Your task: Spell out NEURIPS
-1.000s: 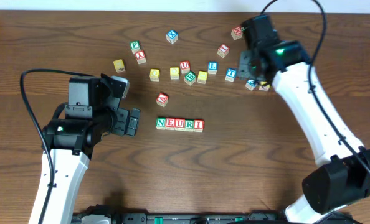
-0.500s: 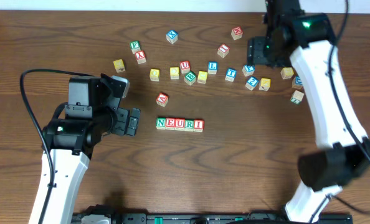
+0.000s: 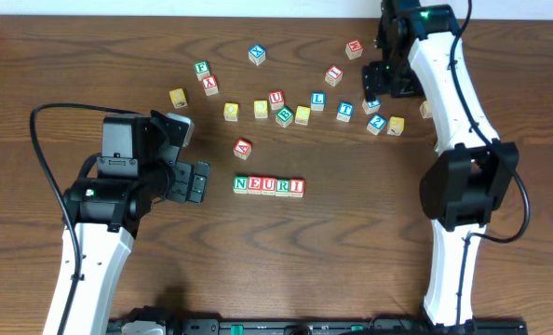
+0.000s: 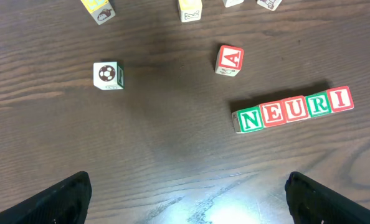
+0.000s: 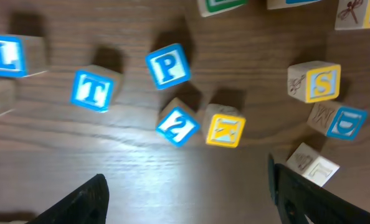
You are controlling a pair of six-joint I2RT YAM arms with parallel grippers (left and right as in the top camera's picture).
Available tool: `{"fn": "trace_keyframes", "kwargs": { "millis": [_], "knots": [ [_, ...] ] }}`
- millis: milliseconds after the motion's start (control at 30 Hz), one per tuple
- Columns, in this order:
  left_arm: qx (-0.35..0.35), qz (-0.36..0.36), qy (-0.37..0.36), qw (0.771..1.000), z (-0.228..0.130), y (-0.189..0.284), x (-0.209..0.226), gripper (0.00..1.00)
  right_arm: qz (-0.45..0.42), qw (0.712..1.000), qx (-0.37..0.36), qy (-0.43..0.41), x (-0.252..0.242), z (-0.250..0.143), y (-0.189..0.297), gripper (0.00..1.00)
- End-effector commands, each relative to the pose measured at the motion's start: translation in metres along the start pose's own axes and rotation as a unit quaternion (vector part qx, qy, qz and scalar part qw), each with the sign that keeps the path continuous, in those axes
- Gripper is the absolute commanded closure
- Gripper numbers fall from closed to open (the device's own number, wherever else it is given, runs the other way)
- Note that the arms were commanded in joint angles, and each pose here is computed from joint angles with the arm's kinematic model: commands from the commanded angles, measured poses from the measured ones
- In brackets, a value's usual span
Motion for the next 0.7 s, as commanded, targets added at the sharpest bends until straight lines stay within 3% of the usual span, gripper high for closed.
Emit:
{"fn": "trace_keyframes", "kwargs": {
  "millis": [0, 200, 667],
  "knots": [
    [-0.012, 0.009, -0.003, 1.000, 0.006, 0.006, 0.002, 0.02, -0.006, 1.000, -0.001, 0.025, -0.009, 0.009, -0.014, 0.22],
    [-0.012, 0.009, -0.003, 1.000, 0.006, 0.006, 0.002, 0.02, -0.017, 0.999, -0.015, 0.046, -0.009, 0.017, -0.024, 0.16],
    [-0.012, 0.009, -0.003, 1.000, 0.006, 0.006, 0.002, 0.02, 0.012, 0.990, -0.100, 0.103, 0.017, 0.040, -0.024, 0.21]
  ]
}}
Point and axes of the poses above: each gripper's point midway between its finger pads, its own y axis back along the fingers, its own x axis along the line the jaws close on, z = x × y, the point moved 10 cm from there along y, back along the fingers, and after that the axes turned 5 degrees about -y, right-handed, at the moved point
